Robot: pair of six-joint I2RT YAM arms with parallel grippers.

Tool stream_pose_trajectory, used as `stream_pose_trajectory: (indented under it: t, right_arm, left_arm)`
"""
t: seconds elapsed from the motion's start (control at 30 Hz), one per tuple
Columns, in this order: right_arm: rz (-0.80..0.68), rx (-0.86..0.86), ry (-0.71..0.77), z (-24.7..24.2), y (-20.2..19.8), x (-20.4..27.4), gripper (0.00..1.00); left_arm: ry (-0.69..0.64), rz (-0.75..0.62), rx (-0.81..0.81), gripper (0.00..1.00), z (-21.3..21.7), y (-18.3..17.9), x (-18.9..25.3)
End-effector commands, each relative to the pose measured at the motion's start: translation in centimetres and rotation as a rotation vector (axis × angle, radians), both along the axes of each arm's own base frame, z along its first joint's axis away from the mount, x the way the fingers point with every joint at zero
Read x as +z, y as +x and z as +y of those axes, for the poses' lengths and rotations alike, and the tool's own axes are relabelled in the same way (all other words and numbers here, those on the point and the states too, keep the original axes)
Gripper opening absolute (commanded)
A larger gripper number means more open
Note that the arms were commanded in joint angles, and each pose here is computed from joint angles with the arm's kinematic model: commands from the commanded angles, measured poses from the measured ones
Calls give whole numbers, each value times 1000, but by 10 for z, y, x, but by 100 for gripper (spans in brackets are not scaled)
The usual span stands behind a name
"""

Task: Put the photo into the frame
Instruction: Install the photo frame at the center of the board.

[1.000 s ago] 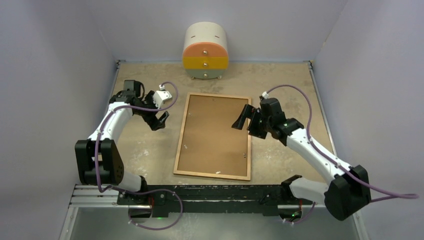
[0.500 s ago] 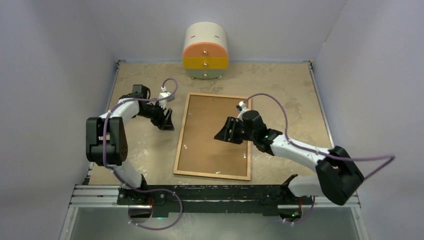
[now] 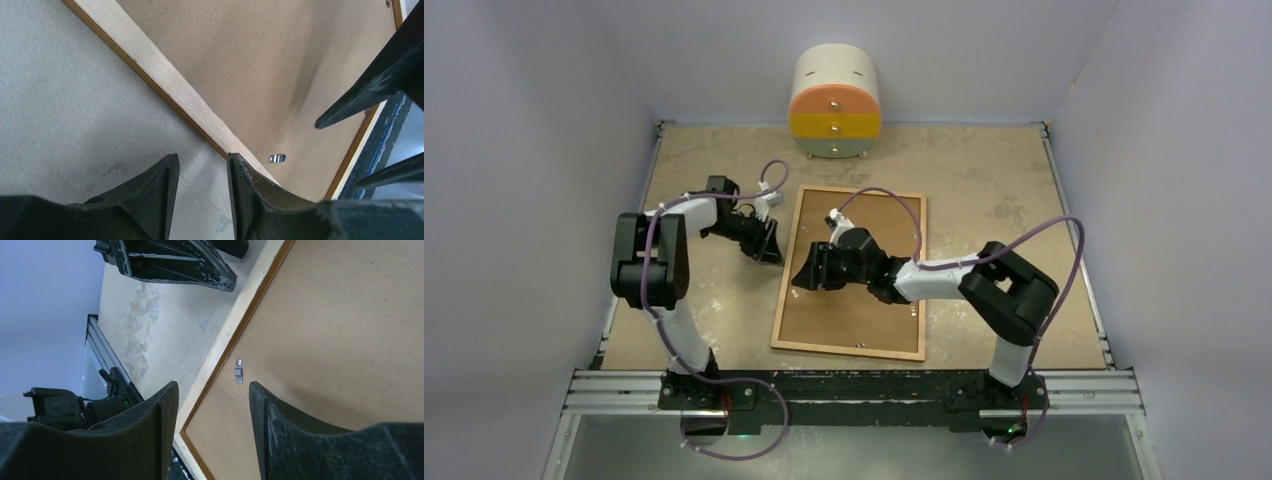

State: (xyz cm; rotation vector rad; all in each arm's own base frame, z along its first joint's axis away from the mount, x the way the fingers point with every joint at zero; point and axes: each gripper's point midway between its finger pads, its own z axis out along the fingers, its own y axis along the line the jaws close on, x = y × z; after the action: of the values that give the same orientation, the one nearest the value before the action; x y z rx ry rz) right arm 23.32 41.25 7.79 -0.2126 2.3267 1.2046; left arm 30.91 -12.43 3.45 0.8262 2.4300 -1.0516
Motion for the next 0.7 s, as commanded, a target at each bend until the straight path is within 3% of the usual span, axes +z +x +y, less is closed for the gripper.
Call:
stream_pose_trajectory:
  t: [0.0, 0.37, 0.67]
  right_arm:
    - [-76, -10, 60, 23, 17, 17, 56]
    - [-37, 28, 21, 36, 7, -12, 54]
    - [-2, 67, 10, 44, -10, -25, 52]
  left_arm:
    - [-62, 0, -25, 40, -13, 9, 8]
    - [-50, 19, -51, 36, -18, 3, -2]
    - [-23, 17, -55, 26, -16, 3, -4]
